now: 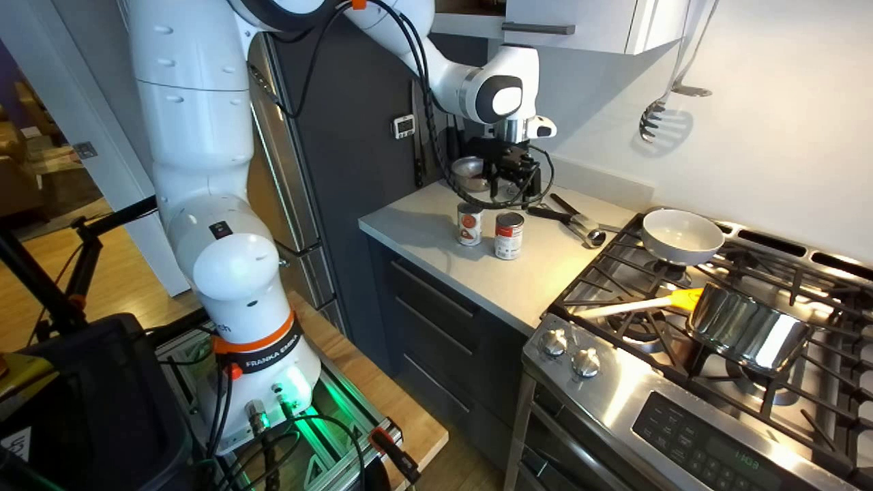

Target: Take the can off of the other

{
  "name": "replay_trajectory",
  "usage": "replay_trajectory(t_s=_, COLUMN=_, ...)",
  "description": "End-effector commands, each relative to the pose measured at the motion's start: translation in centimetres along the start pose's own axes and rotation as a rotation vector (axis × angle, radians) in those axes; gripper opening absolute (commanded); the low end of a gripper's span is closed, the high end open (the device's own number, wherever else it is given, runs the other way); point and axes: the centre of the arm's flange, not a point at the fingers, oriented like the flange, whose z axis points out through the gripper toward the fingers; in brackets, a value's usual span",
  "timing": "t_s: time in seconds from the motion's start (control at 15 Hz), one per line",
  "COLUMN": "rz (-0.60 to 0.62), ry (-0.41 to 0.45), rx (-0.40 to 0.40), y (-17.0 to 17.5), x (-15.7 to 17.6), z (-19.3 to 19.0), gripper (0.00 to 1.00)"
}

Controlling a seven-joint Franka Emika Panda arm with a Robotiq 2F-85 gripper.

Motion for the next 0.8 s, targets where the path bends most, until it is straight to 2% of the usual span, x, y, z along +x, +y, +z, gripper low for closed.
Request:
replay_trajectory(t_s=0.0, rz=0.0, ry=-0.021, rx=0.035, y=0.48, x=-0.4, z=-0.07, gripper=1.0)
replay_trajectory(t_s=0.4, rz=-0.022, ry=-0.002, rx=0.052, y=0.15, x=-0.7, z=-0.81, gripper=1.0)
replay_trajectory(t_s=0.47, rz=-0.013, ry=0.008, rx=0.03, y=-0.08, x=-0.01, z=-0.36, gripper=1.0)
replay_trajectory(t_s=0.73, rz=-0.016, ry=0.012, rx=0.032, y=-0.1, x=0.0, z=-0.57, gripper=1.0)
